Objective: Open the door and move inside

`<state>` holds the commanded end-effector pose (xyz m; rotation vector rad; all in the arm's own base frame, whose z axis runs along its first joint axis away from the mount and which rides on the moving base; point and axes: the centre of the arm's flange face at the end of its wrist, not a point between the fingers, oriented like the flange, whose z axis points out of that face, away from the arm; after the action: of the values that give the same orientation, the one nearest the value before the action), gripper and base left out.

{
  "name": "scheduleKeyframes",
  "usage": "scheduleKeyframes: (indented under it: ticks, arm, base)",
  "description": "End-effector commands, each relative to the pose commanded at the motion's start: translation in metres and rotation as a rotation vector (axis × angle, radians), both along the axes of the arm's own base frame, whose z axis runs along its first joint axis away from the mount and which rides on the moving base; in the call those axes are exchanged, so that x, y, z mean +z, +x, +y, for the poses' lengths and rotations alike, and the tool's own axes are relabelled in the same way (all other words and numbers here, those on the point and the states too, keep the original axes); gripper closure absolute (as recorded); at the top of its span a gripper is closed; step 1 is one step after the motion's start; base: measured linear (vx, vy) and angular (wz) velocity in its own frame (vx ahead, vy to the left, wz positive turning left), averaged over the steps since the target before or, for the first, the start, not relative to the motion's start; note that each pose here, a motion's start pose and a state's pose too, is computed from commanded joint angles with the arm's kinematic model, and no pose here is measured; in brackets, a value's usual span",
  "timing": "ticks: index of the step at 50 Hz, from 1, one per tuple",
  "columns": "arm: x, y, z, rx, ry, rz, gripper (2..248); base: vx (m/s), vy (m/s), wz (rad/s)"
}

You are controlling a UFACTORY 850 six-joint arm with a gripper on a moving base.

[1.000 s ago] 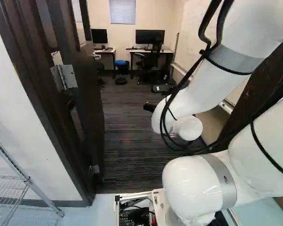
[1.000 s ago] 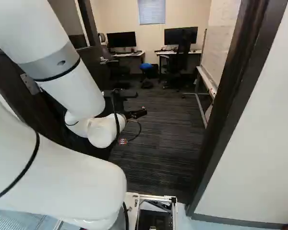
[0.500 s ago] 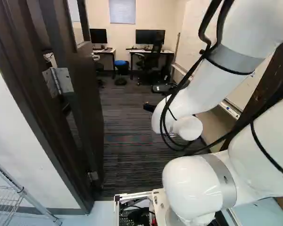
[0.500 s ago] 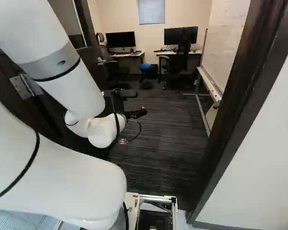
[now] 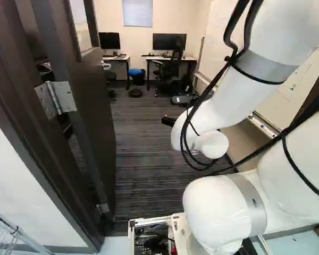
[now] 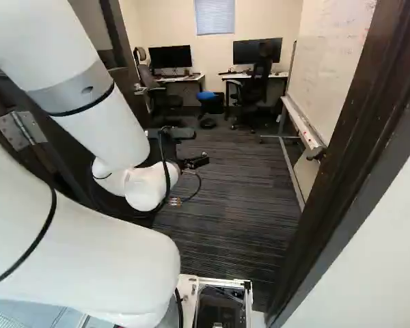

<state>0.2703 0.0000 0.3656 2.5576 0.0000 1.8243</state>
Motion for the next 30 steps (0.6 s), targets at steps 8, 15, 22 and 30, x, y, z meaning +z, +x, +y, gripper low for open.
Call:
scheduleKeyframes:
  ticks: [8,15,22,30]
  arm:
    - [0.0000,0.0000,0.0000,0.000,0.000,0.000,3]
    - [0.0000,0.0000,0.0000,0.000,0.000,0.000,3]
    - [0.0000,0.0000,0.0000,0.000,0.000,0.000,3]
    - [0.0000,0.0000,0.0000,0.000,0.000,0.000,3]
  base:
    - [0.147,0.002,-0.006]
    - [0.144,-0.001,-0.009]
    - [0.143,-0.001,-0.010]
    - [0.145,0.004,-0.007]
